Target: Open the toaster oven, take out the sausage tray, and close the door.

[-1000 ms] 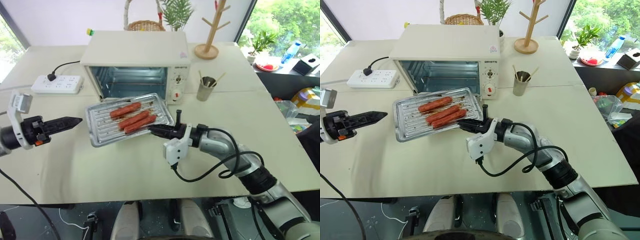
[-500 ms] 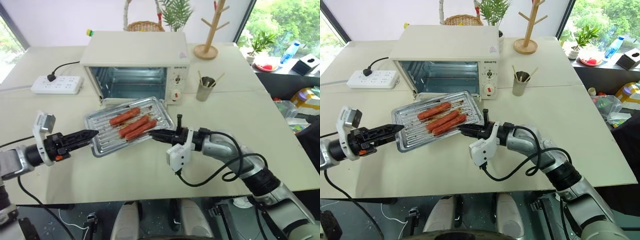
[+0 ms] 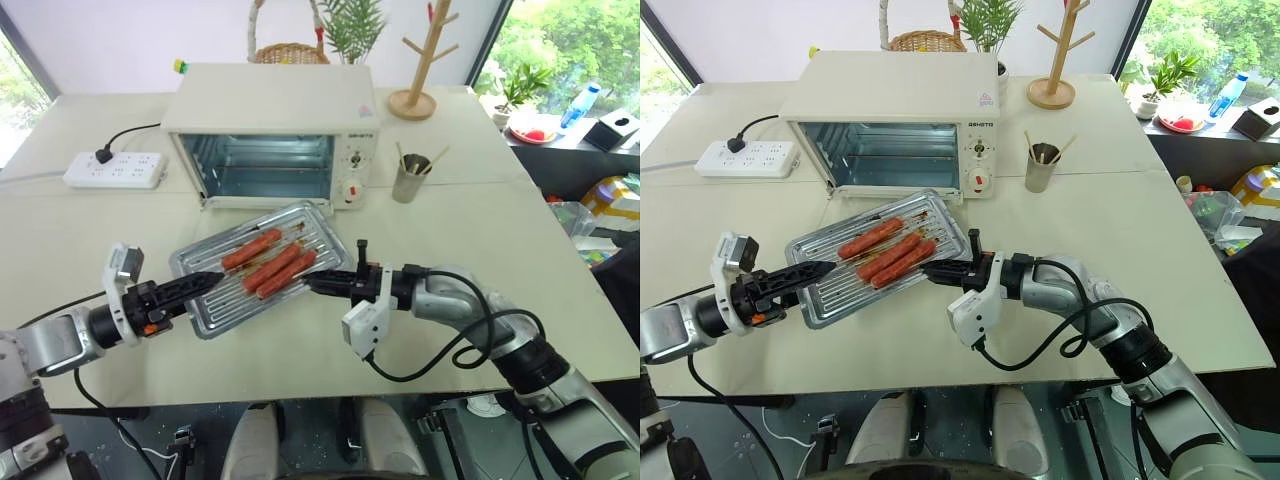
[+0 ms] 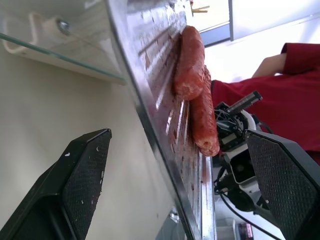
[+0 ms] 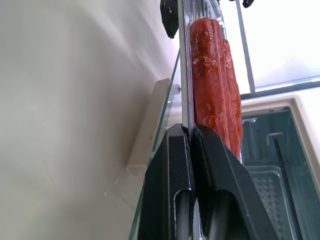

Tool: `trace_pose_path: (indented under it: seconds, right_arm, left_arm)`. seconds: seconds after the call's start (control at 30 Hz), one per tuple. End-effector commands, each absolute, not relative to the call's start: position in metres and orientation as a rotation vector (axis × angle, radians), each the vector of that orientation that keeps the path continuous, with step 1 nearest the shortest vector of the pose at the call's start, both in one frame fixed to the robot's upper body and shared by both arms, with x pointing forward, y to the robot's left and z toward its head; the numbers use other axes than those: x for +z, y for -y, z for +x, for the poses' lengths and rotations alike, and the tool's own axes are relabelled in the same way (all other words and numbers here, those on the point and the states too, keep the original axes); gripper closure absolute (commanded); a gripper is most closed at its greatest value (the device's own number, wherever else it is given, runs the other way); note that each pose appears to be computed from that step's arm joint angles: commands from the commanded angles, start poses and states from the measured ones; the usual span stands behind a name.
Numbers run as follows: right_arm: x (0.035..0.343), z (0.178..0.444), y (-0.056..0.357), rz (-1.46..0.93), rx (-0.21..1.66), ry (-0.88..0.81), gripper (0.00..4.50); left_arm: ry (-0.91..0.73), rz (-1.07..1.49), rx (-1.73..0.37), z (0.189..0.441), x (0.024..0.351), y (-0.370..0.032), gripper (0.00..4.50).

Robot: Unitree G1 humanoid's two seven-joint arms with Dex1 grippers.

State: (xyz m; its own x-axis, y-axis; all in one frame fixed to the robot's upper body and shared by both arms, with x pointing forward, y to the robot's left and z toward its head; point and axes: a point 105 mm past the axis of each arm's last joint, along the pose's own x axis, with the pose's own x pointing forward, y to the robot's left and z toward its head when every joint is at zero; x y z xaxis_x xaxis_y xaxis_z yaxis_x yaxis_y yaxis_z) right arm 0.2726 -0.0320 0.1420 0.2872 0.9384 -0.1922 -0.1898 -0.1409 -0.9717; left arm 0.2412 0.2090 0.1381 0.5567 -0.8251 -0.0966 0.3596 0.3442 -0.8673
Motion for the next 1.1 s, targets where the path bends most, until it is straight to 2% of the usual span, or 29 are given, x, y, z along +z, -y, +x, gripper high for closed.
trace_pose_path:
  seconds: [0.03,0.27,0.73,0.83,0.93,1.1]
  right_arm:
    - [0.163,0.275,0.030,-1.318,1.101,0.845,4.50]
    - [0.164,0.276,0.032,-1.334,1.090,0.846,4.50]
    - [0.164,0.277,0.036,-1.334,1.090,0.818,4.50]
    - [0.166,0.277,0.037,-1.323,1.090,0.811,3.54]
    - [0.166,0.277,0.038,-1.344,1.084,0.809,2.06]
    - [0.164,0.275,0.048,-1.346,1.083,0.782,2.06]
  left_arm:
    - [-0.562,-0.955,-0.827,0.244,0.142,-0.206,0.92]
    - [-0.565,-0.992,-0.778,0.248,0.145,-0.209,4.49]
    - [-0.563,-1.063,-0.729,0.247,0.144,-0.212,4.49]
    - [-0.540,-1.091,-0.706,0.250,0.142,-0.216,4.50]
    - [-0.525,-1.105,-0.697,0.250,0.141,-0.217,4.50]
    - [-0.495,-1.132,-0.680,0.247,0.140,-0.223,4.50]
